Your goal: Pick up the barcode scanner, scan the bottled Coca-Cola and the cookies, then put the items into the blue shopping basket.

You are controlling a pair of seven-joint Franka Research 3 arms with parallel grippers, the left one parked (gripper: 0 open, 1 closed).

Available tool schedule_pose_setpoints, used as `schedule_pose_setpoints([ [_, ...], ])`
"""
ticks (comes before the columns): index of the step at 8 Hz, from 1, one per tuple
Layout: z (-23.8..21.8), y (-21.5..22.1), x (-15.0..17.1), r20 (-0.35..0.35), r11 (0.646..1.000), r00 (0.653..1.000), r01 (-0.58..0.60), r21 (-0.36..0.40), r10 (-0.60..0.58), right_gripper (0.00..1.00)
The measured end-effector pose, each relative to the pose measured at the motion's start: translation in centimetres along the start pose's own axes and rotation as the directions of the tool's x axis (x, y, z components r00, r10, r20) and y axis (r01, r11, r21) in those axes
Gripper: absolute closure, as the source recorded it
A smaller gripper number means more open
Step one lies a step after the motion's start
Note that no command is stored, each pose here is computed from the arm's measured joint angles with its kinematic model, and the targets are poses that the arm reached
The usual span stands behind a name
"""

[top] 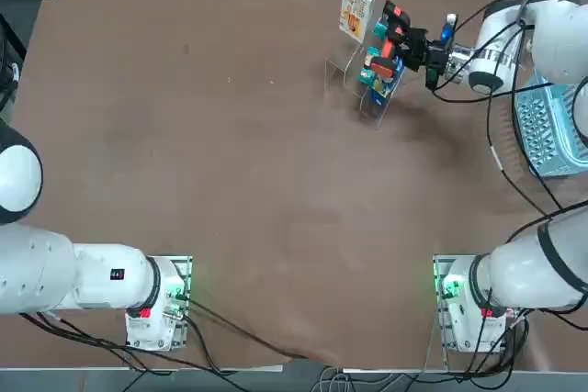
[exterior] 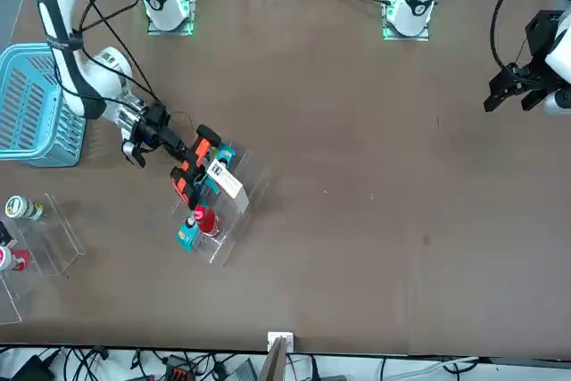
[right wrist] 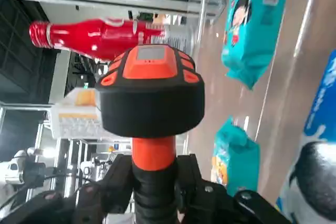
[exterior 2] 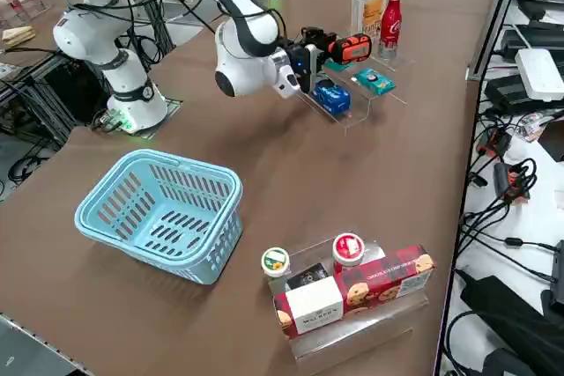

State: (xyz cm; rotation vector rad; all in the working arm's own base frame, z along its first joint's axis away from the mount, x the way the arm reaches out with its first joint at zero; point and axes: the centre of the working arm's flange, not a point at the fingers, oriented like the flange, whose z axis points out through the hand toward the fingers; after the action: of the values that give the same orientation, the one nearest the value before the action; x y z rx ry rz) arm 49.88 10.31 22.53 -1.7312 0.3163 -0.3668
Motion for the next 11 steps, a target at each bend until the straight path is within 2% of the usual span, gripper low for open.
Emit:
schedule_pose_setpoints([
  [2,0.7,0.0,-2.0,0.034,1.0,0.999,-0.008,-0.007,0.008,0.56],
  [4,0.1,0.2,-3.3,0.04,1.0,0.999,-0.015,-0.016,0.016,0.56],
  [9,-0.4,-0.9,-3.2,0.041,1.0,0.999,0.005,-0.013,-0.005,0.56],
  [10,-1.2,-1.4,-2.6,0.084,0.999,0.996,0.024,-0.038,-0.02,0.56],
  [11,-2.8,-2.2,-0.7,0.154,0.995,0.988,0.042,-0.093,-0.027,0.56],
])
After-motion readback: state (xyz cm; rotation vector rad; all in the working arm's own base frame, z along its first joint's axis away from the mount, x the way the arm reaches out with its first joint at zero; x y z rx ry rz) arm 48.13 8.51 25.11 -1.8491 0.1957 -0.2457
